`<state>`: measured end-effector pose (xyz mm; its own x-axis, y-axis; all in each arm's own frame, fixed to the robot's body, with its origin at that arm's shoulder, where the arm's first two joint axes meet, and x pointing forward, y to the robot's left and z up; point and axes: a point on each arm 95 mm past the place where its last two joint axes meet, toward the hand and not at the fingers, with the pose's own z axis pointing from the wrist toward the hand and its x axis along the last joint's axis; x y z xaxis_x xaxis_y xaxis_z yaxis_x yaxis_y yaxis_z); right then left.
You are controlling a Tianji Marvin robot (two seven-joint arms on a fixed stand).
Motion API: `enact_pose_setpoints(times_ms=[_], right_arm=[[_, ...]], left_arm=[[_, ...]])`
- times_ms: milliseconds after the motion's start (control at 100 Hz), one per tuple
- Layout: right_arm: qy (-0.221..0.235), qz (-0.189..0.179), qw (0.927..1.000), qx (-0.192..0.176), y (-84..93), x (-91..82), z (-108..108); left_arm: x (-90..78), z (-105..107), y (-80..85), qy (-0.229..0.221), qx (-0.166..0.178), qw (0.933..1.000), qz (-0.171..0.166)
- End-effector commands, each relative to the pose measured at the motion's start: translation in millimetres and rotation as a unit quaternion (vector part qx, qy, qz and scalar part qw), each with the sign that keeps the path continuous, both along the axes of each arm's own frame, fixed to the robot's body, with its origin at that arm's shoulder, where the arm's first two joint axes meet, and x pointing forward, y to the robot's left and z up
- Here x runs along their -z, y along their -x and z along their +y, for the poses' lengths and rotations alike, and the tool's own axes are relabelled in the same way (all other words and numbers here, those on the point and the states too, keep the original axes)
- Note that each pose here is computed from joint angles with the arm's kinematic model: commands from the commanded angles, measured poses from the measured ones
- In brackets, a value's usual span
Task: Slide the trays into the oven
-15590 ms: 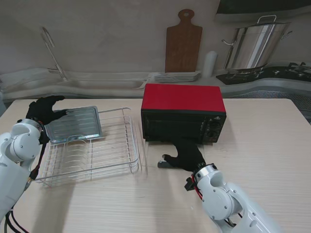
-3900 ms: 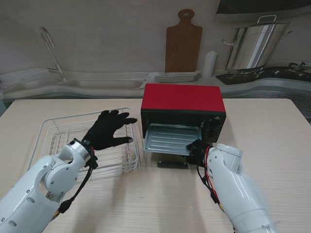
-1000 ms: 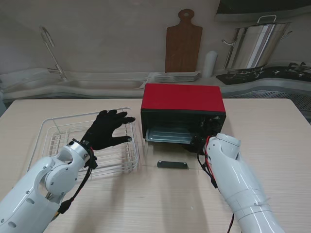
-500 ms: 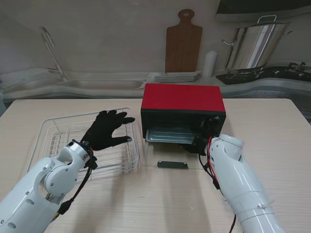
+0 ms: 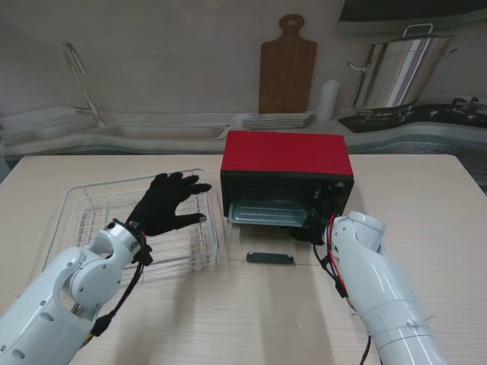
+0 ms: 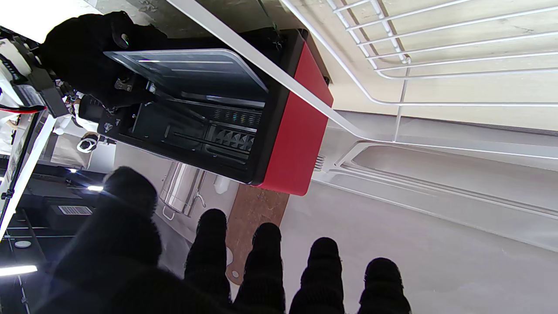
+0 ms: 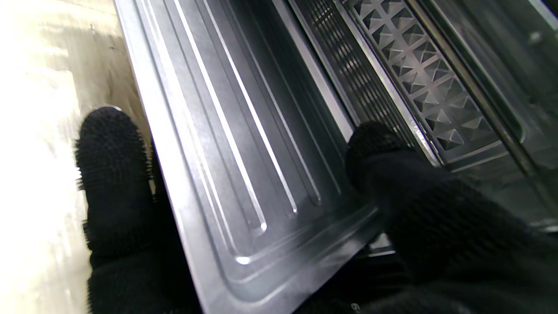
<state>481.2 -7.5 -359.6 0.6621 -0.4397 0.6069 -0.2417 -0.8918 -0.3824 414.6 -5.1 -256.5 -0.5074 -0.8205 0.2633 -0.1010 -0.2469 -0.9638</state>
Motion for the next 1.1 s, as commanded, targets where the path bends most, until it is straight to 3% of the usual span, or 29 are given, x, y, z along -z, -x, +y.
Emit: enact_pose_setpoints(times_ms=[0, 1090], right_arm=[[0.008, 0.028, 0.9995, -0.005, 13.9, 25.9, -2.2], [-0.020, 0.035, 0.9991, 0.010, 15.3, 25.5, -7.5]], left_arm=[[-0.3, -3.2, 2.3, 0.001, 0.002, 1.0000, 0.005], [0.1, -3.3, 2.1, 0.001, 0.001, 1.0000, 0.006]])
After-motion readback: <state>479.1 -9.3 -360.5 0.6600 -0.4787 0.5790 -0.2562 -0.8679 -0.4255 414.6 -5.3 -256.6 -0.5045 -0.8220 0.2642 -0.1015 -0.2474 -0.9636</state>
